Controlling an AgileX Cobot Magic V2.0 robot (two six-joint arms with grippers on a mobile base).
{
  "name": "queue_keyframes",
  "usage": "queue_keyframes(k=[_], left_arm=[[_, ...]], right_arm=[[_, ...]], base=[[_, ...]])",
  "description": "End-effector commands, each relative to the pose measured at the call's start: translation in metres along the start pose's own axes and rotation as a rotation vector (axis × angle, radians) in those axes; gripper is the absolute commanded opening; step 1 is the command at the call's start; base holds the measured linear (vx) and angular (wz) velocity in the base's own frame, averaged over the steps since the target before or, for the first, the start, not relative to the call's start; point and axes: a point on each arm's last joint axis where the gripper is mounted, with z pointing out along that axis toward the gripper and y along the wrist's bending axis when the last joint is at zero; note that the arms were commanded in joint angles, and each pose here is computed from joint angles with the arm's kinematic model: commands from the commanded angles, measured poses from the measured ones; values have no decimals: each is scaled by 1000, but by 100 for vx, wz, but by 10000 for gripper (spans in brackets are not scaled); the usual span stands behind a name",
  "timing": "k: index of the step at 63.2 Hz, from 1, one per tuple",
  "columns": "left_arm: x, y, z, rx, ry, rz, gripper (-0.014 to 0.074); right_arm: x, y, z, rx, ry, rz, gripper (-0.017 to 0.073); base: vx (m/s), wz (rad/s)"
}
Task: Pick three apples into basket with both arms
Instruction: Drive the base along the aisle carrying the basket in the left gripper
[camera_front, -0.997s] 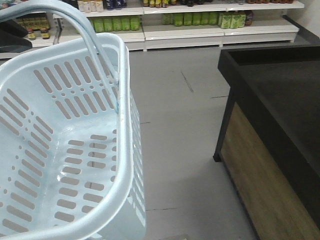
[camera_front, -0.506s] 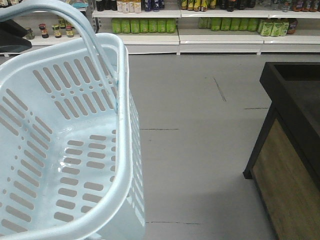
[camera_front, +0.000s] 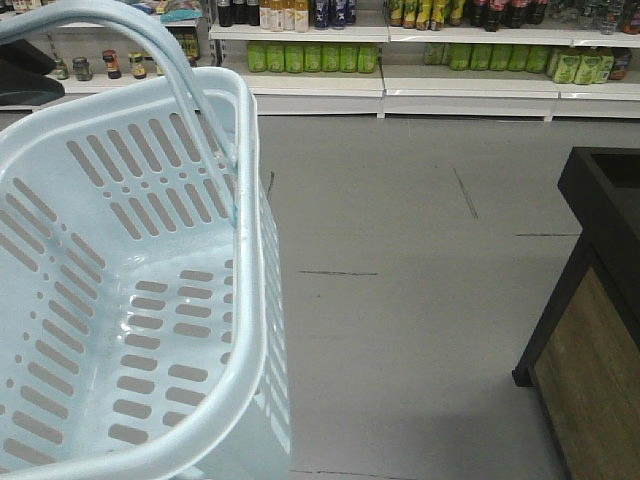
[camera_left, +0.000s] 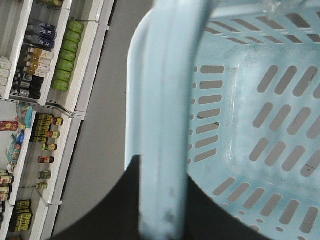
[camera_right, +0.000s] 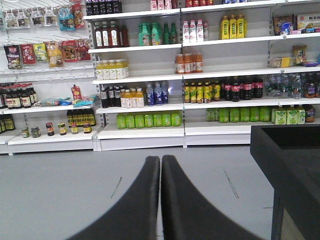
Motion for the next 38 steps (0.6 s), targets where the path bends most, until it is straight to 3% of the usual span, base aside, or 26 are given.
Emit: queue_keyframes(k=[1, 38], left_arm=[[-1, 8, -16, -74, -65, -19, -6], [-1, 8, -16, -74, -65, -19, -6]], right_arm=[[-3, 0, -1, 4, -74, -7, -8], [-3, 0, -1, 4, -74, -7, -8]], base=[[15, 4], [14, 0]])
